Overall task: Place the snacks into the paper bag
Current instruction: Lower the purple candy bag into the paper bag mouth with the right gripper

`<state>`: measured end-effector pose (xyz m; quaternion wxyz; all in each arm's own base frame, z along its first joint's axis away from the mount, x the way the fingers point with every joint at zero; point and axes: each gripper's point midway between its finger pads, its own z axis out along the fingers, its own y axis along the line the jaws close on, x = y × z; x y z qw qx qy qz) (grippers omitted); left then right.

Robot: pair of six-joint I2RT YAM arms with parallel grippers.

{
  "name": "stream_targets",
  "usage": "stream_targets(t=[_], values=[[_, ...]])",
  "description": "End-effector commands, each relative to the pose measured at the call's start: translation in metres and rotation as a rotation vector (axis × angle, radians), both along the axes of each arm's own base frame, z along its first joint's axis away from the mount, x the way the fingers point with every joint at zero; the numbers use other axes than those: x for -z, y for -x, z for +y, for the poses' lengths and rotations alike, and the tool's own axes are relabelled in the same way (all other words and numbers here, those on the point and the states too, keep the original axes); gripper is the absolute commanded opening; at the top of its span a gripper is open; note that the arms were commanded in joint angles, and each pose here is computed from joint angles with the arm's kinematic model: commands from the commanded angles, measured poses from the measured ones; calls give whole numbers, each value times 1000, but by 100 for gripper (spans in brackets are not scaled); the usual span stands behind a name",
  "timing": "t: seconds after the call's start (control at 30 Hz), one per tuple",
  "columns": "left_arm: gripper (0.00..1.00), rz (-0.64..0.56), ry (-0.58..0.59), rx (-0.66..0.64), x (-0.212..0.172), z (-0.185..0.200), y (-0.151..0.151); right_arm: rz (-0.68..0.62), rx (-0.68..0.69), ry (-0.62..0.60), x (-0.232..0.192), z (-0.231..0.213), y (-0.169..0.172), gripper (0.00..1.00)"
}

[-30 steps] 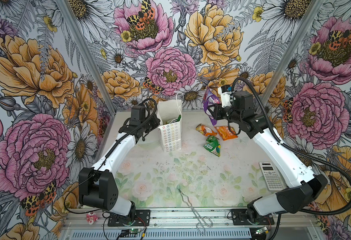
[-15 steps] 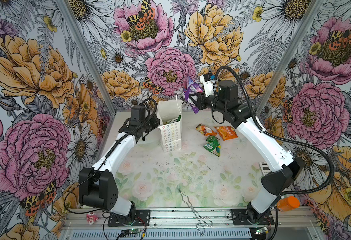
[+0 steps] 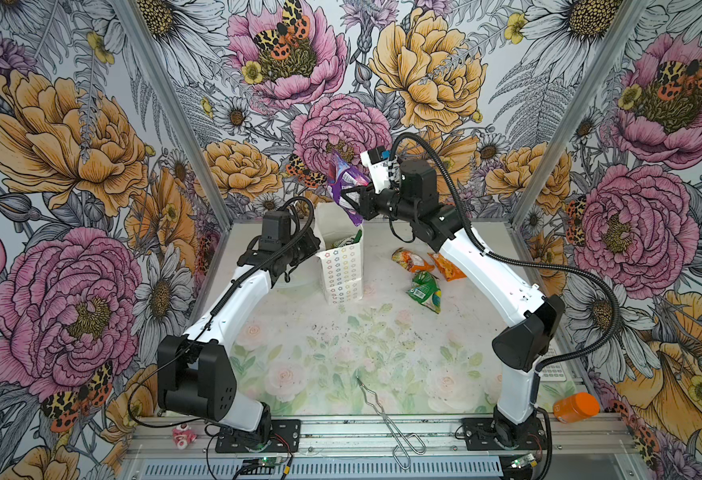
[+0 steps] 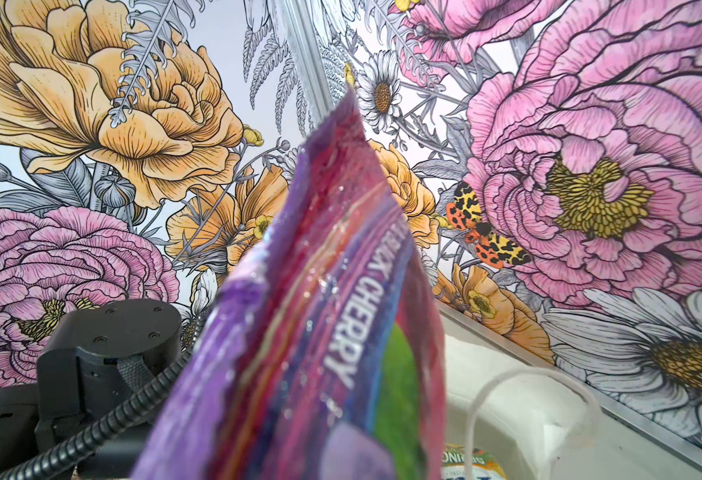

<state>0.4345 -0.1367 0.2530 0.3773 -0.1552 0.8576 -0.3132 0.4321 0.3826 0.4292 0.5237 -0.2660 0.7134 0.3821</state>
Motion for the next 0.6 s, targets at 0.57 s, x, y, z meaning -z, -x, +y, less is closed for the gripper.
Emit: stream_targets(t=[0.57], values=[[0,-37,20,13,-16,0,5,-18,11,-7,22,30,-30,0]])
